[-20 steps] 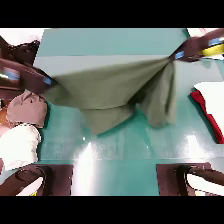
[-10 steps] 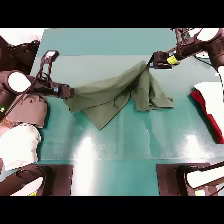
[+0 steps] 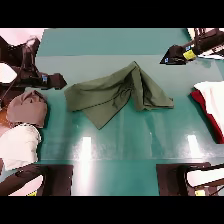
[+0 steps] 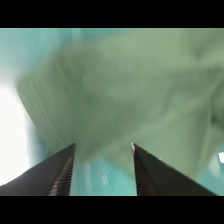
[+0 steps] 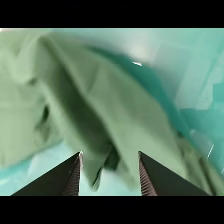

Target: Fold the shirts.

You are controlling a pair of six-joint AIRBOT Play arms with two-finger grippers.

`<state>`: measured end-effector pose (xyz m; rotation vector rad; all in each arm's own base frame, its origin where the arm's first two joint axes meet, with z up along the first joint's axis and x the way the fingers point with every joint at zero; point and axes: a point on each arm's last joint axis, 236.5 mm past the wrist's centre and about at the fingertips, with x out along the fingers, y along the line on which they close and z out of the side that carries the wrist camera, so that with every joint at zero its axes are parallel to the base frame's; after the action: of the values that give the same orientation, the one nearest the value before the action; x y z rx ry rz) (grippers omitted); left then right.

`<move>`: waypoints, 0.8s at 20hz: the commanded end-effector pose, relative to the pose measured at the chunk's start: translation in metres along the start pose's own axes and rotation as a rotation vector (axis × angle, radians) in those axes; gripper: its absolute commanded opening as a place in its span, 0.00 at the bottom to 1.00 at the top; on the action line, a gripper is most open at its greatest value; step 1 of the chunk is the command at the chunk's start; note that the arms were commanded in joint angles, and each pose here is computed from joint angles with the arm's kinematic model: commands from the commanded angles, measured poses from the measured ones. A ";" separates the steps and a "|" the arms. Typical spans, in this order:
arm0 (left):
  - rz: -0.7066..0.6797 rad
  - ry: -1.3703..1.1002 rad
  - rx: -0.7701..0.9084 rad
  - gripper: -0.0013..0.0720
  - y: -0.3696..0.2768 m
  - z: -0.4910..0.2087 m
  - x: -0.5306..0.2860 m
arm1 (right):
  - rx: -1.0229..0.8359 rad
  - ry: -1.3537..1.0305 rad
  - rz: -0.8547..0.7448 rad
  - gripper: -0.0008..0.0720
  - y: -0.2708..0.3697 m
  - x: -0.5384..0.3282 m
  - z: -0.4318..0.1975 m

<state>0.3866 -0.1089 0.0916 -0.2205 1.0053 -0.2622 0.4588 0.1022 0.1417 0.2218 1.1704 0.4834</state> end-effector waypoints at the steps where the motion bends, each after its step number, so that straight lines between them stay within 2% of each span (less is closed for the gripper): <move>1: -0.007 0.145 -0.059 0.61 0.009 -0.050 0.021 | -0.037 0.063 0.007 0.57 0.012 -0.009 -0.019; 4: 0.023 0.185 -0.090 0.61 0.026 -0.082 0.046 | -0.034 0.107 0.019 0.57 0.021 0.004 -0.041; 10: 0.064 0.130 -0.184 0.61 0.048 -0.091 0.083 | 0.053 0.189 0.028 0.57 0.007 0.038 -0.095; 16: 0.052 0.210 -0.259 0.61 0.054 -0.112 0.125 | 0.086 0.150 0.020 0.57 0.006 0.044 -0.115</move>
<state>0.3549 -0.0992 -0.0673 -0.3646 1.2467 -0.1154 0.3703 0.1189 0.0704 0.2603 1.3566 0.4909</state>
